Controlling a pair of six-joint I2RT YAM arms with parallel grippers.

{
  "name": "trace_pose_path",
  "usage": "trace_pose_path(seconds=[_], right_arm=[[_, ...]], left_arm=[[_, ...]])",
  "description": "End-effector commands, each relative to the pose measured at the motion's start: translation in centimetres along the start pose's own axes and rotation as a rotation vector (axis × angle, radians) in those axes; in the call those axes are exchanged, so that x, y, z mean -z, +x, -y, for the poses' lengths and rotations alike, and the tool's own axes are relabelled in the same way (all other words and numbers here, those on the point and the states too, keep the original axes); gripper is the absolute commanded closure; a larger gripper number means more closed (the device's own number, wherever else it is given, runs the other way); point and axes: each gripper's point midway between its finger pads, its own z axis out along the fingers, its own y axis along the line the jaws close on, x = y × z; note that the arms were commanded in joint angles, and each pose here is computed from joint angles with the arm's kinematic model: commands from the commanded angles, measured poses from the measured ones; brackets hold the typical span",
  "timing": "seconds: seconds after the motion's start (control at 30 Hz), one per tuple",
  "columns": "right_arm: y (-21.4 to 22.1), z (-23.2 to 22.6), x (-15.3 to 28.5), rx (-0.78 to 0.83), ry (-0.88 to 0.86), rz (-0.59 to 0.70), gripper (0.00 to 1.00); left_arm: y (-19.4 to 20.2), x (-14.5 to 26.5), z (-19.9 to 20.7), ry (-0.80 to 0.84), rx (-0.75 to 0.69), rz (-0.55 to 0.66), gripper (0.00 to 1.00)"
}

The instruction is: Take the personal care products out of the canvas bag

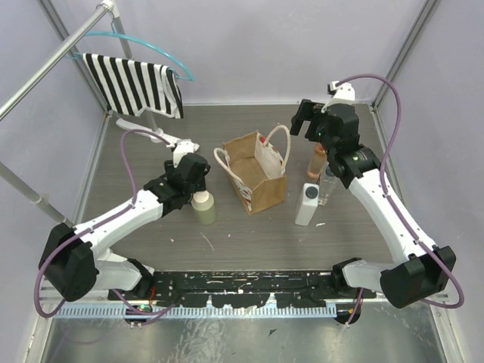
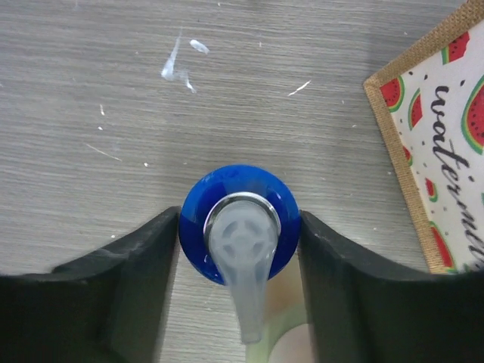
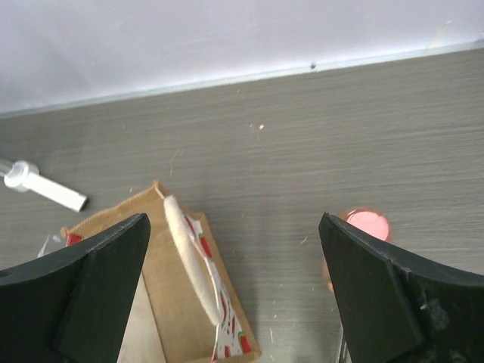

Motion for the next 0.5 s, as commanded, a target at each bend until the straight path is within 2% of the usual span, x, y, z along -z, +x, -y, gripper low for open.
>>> trace_pose_path(seconds=[0.0, 0.03, 0.27, 0.47], right_arm=[[0.0, -2.7, 1.2, 0.014, -0.099, -0.027, 0.00], [0.4, -3.0, 1.3, 0.018, -0.110, -0.035, 0.00], [2.8, -4.5, 1.5, 0.068, -0.128, -0.077, 0.00], [2.3, -5.5, 2.9, 0.063, -0.139, -0.128, 0.00]], left_arm=[[-1.8, 0.4, -0.4, -0.032, 0.060, 0.062, 0.09], [-1.8, 0.6, -0.6, -0.041, 0.055, 0.056, 0.00], [-6.6, 5.5, -1.9, 0.013, 0.076, 0.136, 0.01], [-14.0, 12.7, -5.0, -0.041, 0.087, 0.186, 0.01]])
